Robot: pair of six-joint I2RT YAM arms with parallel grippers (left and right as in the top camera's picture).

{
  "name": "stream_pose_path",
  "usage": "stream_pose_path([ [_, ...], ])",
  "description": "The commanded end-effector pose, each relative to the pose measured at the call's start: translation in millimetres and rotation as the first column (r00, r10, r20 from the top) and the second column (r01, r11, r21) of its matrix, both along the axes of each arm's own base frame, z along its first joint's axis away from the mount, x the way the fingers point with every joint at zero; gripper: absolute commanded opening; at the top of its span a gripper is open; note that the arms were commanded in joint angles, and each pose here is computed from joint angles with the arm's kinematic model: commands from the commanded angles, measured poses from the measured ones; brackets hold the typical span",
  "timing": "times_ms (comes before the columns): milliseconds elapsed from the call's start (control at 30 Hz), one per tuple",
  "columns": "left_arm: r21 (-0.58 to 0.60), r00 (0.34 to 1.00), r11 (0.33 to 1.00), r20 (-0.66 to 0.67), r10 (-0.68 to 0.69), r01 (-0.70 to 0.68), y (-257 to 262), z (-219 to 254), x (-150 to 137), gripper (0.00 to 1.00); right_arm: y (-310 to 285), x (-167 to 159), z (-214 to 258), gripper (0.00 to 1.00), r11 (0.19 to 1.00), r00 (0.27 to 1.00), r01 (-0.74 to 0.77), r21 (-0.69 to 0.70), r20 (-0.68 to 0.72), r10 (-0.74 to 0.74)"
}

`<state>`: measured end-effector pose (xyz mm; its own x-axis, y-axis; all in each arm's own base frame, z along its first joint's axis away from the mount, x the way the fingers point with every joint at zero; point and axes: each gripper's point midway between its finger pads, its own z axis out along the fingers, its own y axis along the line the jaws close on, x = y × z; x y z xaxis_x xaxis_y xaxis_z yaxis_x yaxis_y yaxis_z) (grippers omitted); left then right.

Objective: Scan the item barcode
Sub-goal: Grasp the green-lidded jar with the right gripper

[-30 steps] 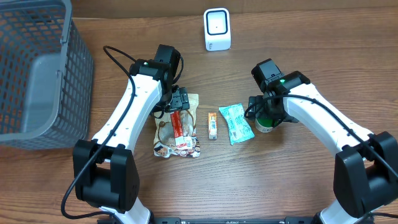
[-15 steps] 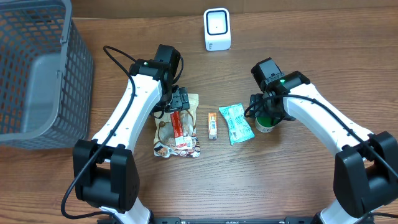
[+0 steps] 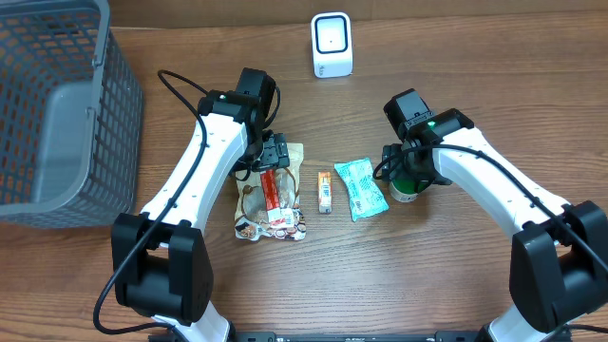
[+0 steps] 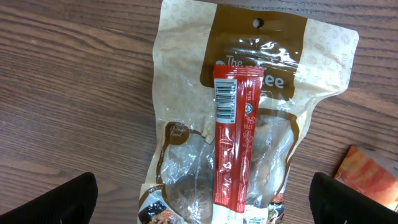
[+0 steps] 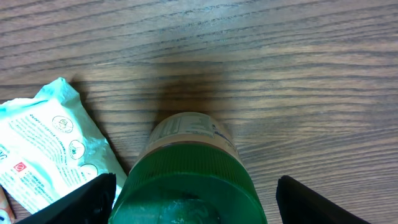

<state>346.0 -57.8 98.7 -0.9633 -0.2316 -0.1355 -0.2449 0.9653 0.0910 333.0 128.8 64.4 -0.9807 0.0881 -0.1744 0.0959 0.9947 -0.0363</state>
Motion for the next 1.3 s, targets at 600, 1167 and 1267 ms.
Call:
stream_pose_path([
  [600, 0.002, 1.0, 1.0, 0.025, 0.015, -0.015, 0.7, 7.4, 3.4, 1.0, -7.6, -12.0, -28.7, 0.81, 1.0, 1.0, 0.002, -0.015, -0.007, -0.002],
  [1167, 0.002, 1.0, 1.0, 0.025, 0.015, -0.015, 0.7, 7.4, 3.4, 1.0, -10.3, -17.3, -43.5, 0.8, 1.0, 1.0, 0.002, -0.015, -0.005, -0.002],
  [1267, 0.002, 1.0, 1.0, 0.025, 0.015, -0.015, 0.7, 7.4, 3.4, 1.0, -9.4, -15.3, -43.2, 0.82, 1.0, 1.0, 0.003, -0.011, 0.004, -0.003],
])
